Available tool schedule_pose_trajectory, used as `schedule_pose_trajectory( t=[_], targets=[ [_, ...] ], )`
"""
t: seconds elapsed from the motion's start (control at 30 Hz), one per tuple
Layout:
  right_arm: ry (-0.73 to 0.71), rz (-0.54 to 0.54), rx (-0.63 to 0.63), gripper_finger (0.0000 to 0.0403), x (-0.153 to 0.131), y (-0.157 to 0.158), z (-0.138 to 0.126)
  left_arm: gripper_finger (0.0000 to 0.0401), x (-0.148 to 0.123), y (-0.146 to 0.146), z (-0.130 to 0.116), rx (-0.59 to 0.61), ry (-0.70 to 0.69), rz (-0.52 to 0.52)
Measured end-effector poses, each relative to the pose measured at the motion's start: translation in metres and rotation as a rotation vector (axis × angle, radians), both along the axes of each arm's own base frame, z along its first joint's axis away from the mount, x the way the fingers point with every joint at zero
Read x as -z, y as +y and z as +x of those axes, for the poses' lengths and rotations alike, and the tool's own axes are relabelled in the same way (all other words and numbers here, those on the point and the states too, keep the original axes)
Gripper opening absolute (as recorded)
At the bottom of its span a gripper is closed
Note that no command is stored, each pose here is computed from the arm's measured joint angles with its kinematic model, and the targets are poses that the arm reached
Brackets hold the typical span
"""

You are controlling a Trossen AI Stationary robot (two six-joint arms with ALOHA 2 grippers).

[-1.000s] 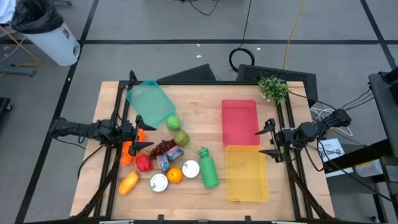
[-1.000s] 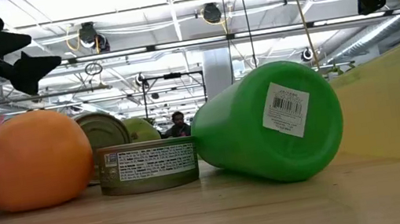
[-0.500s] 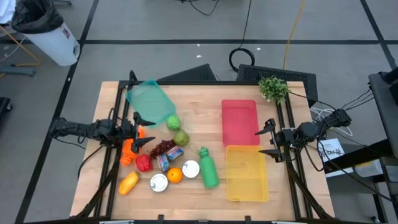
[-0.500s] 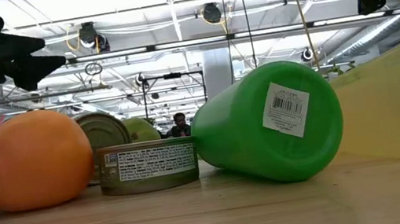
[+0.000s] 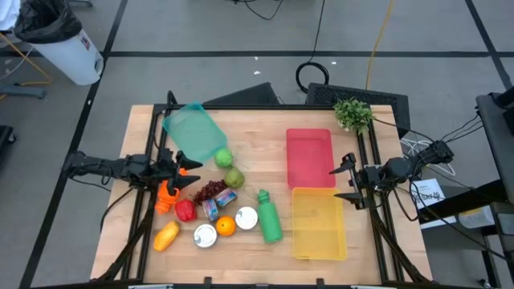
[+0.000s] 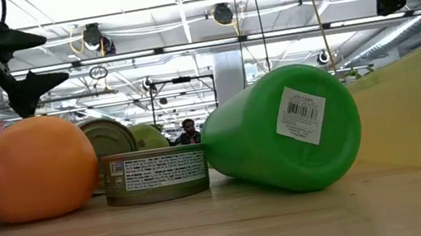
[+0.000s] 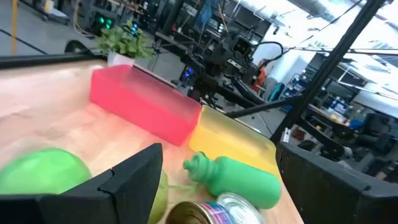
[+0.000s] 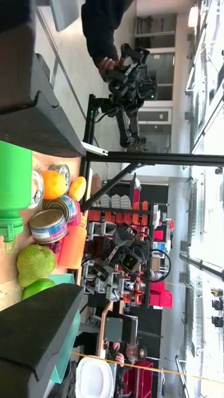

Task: Pick & Place Food Item
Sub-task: Put the blue and pink tuna can into the yellow bin

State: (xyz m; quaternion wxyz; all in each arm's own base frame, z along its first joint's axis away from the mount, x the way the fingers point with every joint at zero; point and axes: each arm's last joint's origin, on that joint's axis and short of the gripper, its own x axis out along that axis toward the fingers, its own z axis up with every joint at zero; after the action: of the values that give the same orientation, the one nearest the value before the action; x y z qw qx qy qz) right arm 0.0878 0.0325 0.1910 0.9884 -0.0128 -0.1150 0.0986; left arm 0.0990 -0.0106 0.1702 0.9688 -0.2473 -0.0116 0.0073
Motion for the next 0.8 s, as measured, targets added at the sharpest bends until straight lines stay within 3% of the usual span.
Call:
schedule_pose_trajectory(
  t=[0.23, 0.43, 0.6, 0.8],
  targets=[
    [0.0, 0.0, 0.0, 0.0329, 0.0, 0.0, 0.0, 0.0324, 0.005, -0.003, 0.005, 0.088, 0.062, -0.054],
    [0.0, 0.0, 0.0, 0.0329, 0.0, 0.0, 0.0, 0.0324, -0.029, -0.008, 0.011, 0.13, 0.08, -0.034],
    [0.0, 0.0, 0.0, 0.0329, 0.0, 0.0, 0.0, 0.0324, -0.063, -0.02, 0.031, 0.15, 0.289, 0.063],
    [0.0, 0.0, 0.0, 0.0329, 0.0, 0.0, 0.0, 0.0324, -0.085, -0.044, 0.078, 0.15, 0.554, 0.197]
  ],
)
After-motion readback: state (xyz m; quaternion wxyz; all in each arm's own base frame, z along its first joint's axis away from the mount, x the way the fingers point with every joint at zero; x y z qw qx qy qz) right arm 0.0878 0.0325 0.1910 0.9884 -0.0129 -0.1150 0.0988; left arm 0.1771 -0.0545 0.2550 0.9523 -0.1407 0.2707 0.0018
